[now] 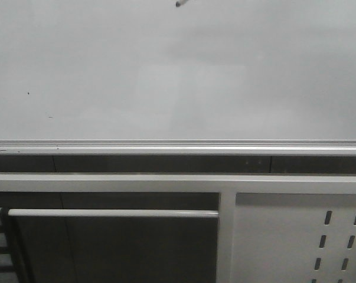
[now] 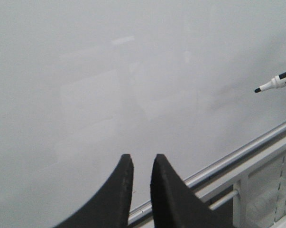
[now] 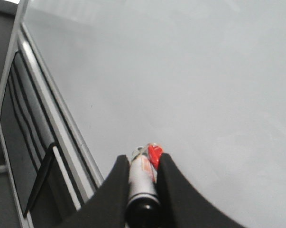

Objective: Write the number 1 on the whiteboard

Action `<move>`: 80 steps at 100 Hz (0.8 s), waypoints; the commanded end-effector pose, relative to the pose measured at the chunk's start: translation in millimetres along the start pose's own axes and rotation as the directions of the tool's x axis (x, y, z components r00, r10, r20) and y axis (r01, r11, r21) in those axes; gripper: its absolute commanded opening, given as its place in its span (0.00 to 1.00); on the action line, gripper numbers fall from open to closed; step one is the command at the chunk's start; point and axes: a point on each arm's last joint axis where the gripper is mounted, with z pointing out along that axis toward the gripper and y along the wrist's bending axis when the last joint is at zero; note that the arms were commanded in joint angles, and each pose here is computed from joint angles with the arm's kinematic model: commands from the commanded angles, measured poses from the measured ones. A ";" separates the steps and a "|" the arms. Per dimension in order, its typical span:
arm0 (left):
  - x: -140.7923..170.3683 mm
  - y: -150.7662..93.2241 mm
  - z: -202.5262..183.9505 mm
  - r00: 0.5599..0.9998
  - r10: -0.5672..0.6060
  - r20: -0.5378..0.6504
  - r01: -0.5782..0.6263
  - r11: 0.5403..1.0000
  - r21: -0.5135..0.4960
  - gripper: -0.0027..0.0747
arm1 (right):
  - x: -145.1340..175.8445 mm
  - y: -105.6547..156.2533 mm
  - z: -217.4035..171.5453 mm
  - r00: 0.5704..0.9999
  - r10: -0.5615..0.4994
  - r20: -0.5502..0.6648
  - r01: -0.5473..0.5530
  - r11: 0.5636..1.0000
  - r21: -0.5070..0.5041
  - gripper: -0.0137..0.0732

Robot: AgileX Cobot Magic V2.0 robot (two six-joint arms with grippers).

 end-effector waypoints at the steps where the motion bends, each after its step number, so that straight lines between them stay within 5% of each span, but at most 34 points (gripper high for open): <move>1: -14.2 -0.2 -1.7 0.996 -0.029 0.086 0.027 0.999 0.019 0.13 | -19.6 -11.2 -4.6 0.988 0.039 0.148 -0.049 0.997 0.060 0.10; 26: -10.6 6.3 -7.9 0.964 -0.114 0.240 0.124 0.992 -0.027 0.13 | -24.1 -12.1 -4.4 0.980 0.021 0.200 -0.036 0.997 0.072 0.10; 49: 15.9 5.7 -11.0 0.962 -0.167 0.217 0.176 0.984 -0.023 0.13 | -18.5 -9.8 -5.1 0.986 -0.019 0.163 0.007 0.998 0.070 0.10; 80: 15.3 2.9 -11.7 0.960 -0.168 0.222 0.170 0.985 0.011 0.13 | -5.5 -3.0 -6.9 0.987 0.082 0.140 -0.090 0.995 0.051 0.10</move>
